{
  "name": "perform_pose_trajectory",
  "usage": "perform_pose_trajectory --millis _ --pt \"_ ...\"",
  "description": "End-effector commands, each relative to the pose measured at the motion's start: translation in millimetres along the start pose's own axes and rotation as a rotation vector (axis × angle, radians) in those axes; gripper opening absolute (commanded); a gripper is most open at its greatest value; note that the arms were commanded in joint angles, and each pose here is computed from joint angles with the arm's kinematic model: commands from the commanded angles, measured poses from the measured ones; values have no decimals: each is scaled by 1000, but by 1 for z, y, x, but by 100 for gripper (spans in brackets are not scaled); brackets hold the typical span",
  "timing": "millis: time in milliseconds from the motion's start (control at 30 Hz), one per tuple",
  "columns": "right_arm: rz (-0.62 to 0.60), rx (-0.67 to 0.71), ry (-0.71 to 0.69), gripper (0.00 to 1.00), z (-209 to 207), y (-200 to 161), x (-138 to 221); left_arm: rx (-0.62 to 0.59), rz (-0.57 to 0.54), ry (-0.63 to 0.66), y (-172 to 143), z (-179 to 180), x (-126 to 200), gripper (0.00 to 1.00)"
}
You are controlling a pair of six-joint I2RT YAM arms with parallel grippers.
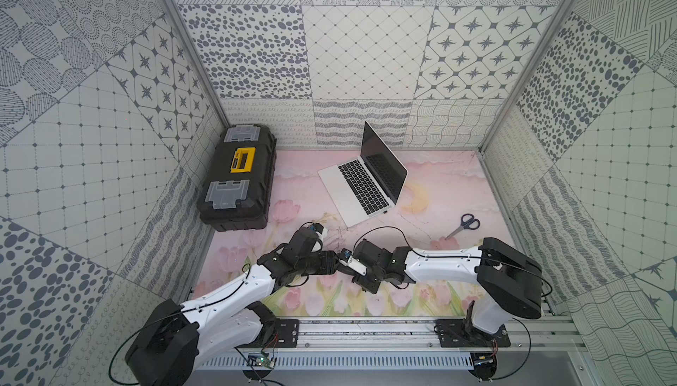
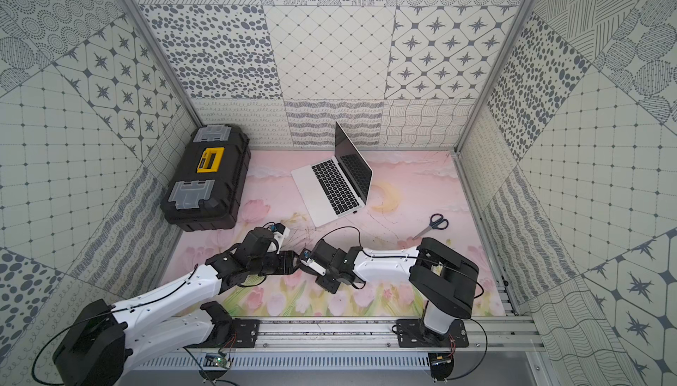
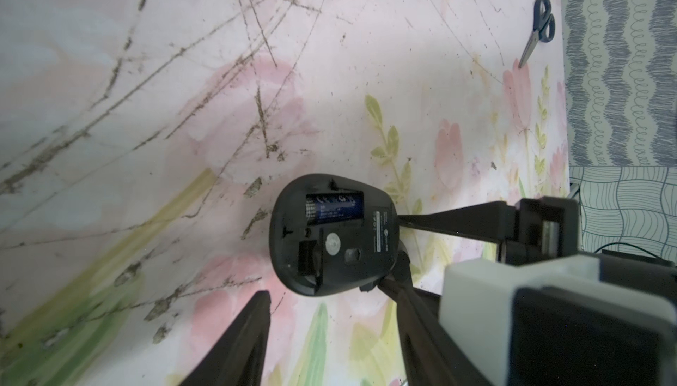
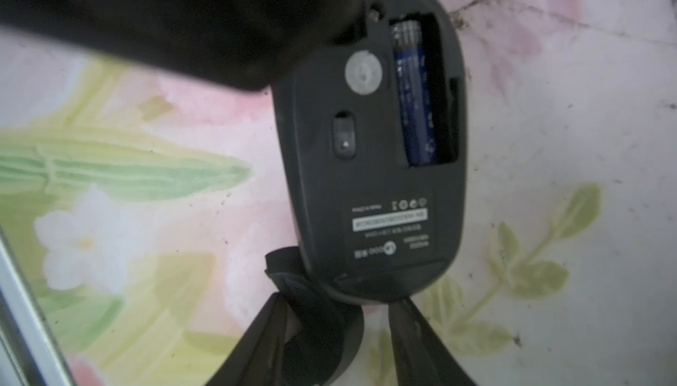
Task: Insert the wireless mouse receiver into the laptop
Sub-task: Pick up the lid from the center of the board.
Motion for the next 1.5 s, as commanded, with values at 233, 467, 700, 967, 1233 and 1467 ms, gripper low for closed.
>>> perform_pose_trajectory --millis 233,467,700,967,1233,1467 --pt "94 -294 -45 29 -5 -28 -9 -28 150 -122 -32 -27 -2 49" --pt "109 -546 -144 29 -3 -59 5 61 222 -209 -62 -39 -12 44" --pt "111 -668 -170 29 3 -67 2 141 298 -330 -87 -54 -35 44" --pt "99 -710 -157 30 4 -66 7 189 353 -390 -102 -61 -63 36" --pt "86 -729 -158 30 3 -68 10 237 360 -352 -113 -47 -79 21" --pt "71 -742 -152 30 2 -68 13 245 332 -248 -115 -29 -81 30"
Point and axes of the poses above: each gripper's point midway between its finger pads, its own x axis back along the fingers, its own z axis along the line the jaws close on, y = z × x, the point moved 2 cm from there along x, back along the fingers, and after that the axes turned 7 degrees about -x, right-handed, at the moved point
